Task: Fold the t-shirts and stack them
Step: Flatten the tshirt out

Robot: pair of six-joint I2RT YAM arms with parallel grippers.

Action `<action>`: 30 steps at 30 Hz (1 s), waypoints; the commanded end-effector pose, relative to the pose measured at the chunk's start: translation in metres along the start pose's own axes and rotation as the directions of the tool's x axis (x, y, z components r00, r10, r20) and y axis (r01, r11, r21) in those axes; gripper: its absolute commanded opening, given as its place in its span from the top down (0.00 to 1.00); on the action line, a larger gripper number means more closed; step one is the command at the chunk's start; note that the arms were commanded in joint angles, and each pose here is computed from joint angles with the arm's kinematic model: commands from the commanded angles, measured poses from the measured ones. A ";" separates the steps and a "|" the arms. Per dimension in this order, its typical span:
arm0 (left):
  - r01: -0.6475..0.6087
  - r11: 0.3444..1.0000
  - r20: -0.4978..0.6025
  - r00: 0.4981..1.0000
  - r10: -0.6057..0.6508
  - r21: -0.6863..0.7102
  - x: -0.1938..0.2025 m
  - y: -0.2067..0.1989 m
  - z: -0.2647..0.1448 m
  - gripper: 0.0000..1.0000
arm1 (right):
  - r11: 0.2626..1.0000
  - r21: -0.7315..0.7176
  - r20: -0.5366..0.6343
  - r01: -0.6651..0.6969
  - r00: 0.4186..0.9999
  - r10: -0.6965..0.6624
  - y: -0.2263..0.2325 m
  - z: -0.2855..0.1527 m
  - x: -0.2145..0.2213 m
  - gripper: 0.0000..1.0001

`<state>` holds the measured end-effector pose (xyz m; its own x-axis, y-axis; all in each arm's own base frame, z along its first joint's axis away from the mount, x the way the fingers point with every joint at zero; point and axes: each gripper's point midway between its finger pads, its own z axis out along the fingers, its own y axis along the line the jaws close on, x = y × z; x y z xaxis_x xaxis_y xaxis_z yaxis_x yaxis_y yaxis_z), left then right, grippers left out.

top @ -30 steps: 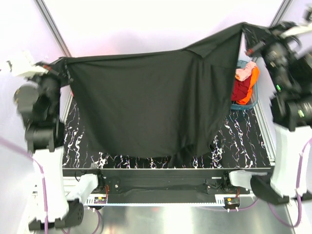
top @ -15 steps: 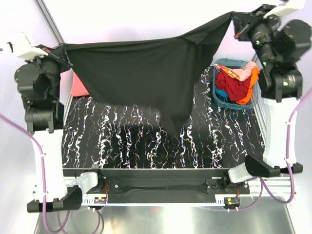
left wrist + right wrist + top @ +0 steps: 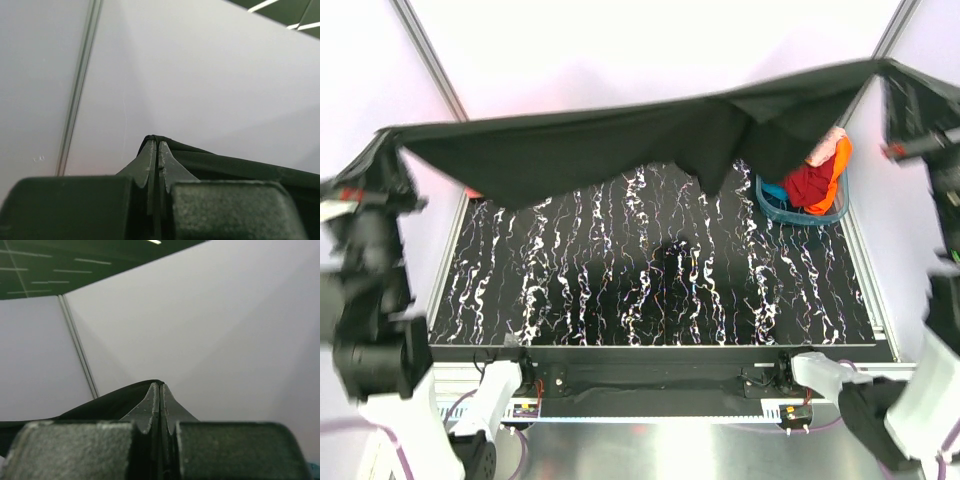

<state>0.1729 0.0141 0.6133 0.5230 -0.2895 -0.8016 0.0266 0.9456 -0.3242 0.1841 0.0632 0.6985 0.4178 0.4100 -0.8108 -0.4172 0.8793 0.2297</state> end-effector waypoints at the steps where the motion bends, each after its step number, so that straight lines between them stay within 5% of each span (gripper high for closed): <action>1: -0.023 0.998 0.066 0.997 0.026 -0.053 -0.023 0.007 -0.011 1.00 | 1.000 0.017 0.024 -0.013 1.000 0.013 0.002 -0.014 -0.012 1.00; 6: -0.021 0.998 0.039 0.999 0.023 -0.054 -0.012 0.009 -0.001 1.00 | 0.999 0.029 0.008 -0.017 1.000 0.017 -0.002 -0.006 -0.006 1.00; 12: -0.030 0.996 -0.090 0.996 0.023 -0.080 0.056 0.026 0.032 1.00 | 0.996 0.074 -0.124 -0.044 0.991 0.053 -0.033 0.033 0.068 1.00; 19: -0.030 0.988 -0.337 0.941 -0.023 -0.151 0.206 0.073 0.029 0.99 | 0.986 0.141 -0.280 -0.085 0.952 0.122 -0.081 0.050 0.202 1.00; 24: -0.035 0.969 -0.538 0.836 -0.106 -0.244 0.353 0.123 -0.006 1.00 | 0.964 0.255 -0.440 -0.079 0.878 0.188 -0.135 0.030 0.341 1.00; 30: -0.049 0.957 -0.662 0.732 -0.160 -0.286 0.455 0.151 -0.011 1.00 | 0.950 0.310 -0.552 -0.030 0.808 0.205 -0.183 0.031 0.461 1.00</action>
<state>0.3643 0.0235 0.1634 -0.3320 -0.4523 -0.8278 -0.3196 0.8796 -0.3524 0.4386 0.1020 0.2756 -0.3514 0.3680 -0.8609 -0.1196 0.8943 0.4311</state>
